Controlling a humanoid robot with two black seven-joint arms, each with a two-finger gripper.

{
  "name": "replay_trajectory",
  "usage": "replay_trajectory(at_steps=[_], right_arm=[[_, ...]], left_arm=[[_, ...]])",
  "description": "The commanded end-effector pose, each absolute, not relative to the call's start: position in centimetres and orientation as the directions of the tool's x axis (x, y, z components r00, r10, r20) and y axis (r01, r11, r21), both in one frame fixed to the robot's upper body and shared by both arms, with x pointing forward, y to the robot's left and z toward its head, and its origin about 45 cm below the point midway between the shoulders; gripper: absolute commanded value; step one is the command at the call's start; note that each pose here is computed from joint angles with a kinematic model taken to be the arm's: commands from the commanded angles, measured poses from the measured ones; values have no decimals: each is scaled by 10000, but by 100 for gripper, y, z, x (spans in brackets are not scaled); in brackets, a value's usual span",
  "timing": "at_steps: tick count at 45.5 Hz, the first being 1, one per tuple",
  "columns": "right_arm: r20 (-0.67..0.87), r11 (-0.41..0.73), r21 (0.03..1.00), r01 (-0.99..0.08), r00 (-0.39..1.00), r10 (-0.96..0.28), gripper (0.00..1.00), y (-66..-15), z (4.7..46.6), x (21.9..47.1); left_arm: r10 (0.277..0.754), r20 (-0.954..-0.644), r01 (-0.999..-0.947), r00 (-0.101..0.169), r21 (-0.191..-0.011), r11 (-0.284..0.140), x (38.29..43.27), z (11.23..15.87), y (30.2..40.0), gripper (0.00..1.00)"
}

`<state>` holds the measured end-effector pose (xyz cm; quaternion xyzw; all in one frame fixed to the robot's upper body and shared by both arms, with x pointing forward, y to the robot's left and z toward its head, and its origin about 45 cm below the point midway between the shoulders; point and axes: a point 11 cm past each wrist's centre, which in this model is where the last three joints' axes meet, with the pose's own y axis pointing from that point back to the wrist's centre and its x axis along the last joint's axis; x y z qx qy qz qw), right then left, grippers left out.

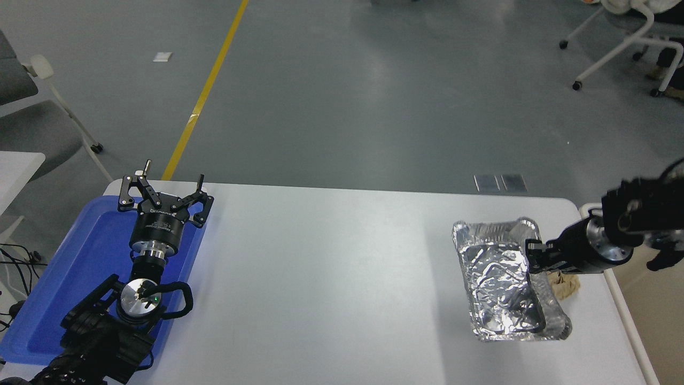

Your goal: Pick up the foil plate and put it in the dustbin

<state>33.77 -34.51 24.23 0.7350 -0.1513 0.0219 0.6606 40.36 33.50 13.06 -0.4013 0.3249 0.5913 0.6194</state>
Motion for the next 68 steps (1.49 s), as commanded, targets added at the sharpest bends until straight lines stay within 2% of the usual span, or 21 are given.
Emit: replay_trajectory(at_steps=[1, 20, 32, 68], right_arm=[[2234, -986, 9657, -2403, 9620, -1567, 0, -3356, 2982, 3444], [1759, -1002, 9785, -1801, 9832, -491, 0, -3122, 3590, 3483], [1921, -604, 9797, -1910, 9813, 138, 0, -3074, 3860, 3520], [3145, -241, 9492, -3136, 9477, 539, 0, -3047, 4385, 3576]], left_arm=[[4719, -8770, -9933, 906, -1137, -204, 4041, 1311, 3348, 100], [4710, -8772, -9932, 935, -1154, -176, 4042, 1315, 3343, 100], [4710, -8772, -9933, 935, -1147, -163, 4042, 1314, 3341, 100], [4715, -8772, -9935, 906, -1126, -187, 4037, 1308, 3345, 100]])
